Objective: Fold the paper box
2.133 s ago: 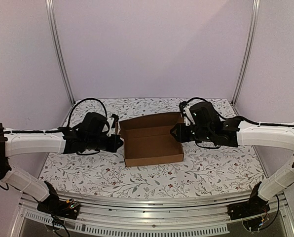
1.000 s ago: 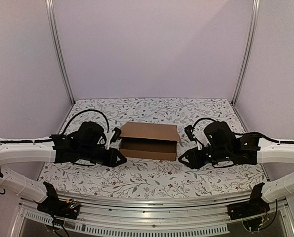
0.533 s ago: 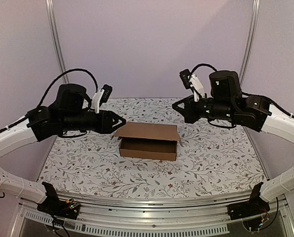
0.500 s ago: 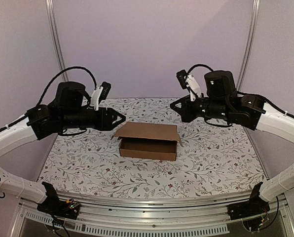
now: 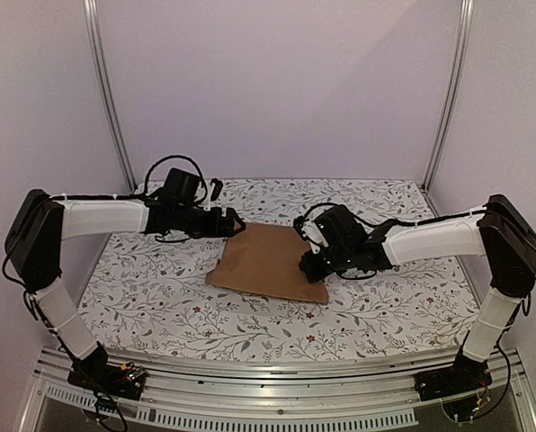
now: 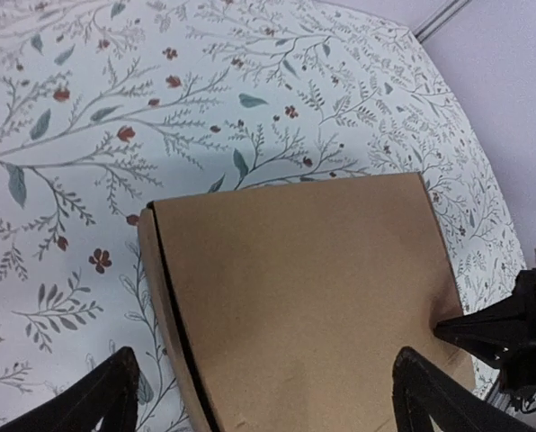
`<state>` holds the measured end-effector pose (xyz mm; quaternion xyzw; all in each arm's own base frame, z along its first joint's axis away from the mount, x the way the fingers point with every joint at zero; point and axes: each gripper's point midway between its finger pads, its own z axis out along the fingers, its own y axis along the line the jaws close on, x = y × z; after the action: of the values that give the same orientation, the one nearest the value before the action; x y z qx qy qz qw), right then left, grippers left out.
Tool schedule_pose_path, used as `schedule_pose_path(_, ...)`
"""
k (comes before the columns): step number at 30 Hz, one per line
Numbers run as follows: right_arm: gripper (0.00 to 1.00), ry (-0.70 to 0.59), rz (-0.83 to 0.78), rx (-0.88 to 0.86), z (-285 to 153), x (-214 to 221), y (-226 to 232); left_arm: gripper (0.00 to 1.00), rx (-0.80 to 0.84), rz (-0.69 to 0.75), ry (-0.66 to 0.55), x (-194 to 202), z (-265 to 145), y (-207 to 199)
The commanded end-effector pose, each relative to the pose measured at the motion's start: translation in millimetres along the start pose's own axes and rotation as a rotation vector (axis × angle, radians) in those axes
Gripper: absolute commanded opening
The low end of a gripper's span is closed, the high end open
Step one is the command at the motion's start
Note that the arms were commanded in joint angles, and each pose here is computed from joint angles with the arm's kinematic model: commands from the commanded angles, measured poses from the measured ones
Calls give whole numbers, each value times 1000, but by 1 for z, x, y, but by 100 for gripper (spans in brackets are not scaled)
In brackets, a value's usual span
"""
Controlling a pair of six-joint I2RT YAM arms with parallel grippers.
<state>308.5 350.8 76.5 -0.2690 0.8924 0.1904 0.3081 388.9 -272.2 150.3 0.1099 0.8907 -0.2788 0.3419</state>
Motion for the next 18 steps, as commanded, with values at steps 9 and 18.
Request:
schedule_pose_path(9, 0, 10, 46, -21, -12, 18, -1, 80, 84, -133, 184, 110, 37, 12)
schedule_pose_path(18, 1, 10, 66, -28, -23, 15, 1, 67, 7, -134, 245, 148, 29, 14)
